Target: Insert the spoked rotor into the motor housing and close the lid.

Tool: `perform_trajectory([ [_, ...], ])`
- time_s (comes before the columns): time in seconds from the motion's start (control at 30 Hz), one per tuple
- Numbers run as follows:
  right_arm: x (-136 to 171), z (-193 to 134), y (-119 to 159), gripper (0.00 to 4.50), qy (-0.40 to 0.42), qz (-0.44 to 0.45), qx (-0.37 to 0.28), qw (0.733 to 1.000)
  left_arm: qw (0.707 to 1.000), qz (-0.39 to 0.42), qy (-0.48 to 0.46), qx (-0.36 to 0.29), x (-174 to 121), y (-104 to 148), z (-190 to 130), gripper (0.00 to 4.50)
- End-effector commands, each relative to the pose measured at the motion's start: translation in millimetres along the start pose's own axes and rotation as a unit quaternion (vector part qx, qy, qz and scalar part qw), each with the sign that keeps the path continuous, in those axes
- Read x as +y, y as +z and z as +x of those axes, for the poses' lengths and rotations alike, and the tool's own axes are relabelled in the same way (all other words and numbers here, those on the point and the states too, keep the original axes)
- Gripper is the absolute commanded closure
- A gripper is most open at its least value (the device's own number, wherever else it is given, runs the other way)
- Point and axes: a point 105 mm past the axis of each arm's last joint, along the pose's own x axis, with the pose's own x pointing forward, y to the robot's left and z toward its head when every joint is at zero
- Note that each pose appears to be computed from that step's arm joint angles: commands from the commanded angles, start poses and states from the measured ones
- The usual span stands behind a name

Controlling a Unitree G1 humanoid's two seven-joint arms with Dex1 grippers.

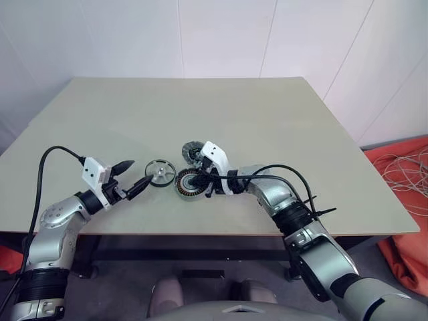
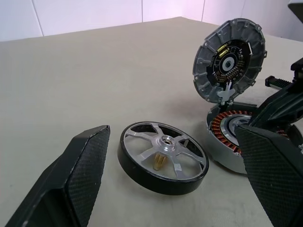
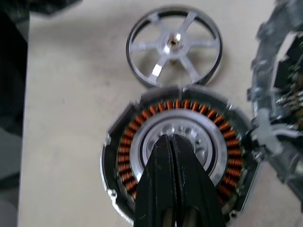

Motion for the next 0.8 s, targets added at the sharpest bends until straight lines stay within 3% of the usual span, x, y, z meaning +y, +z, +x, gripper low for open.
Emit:
perform_trajectory([
  [0.03,-1.5,-10.4,37.9,4.48,-0.004,-0.016,-0.058,0.998,1.000,0.007,0.017,-0.009,5.0,9.8,0.8,0.00],
  [0.27,0.1,-12.3,48.7,4.48,-0.004,-0.028,-0.065,0.997,1.000,-0.002,0.026,-0.005,6.5,8.7,1.9,0.00],
  [0.6,-0.4,5.6,3.4,4.48,-0.009,-0.040,0.017,0.999,0.994,-0.044,0.102,0.011,20.7,1.1,-3.9,0.00],
  [0.7,-1.4,6.7,-0.7,4.48,-0.011,-0.044,0.021,0.999,0.985,-0.073,0.153,0.015,33.3,0.1,-6.8,0.00],
  [0.8,-0.2,2.7,13.6,4.48,-0.007,-0.050,-0.006,0.999,0.967,-0.153,0.203,-0.005,47.9,6.9,-6.4,0.00],
])
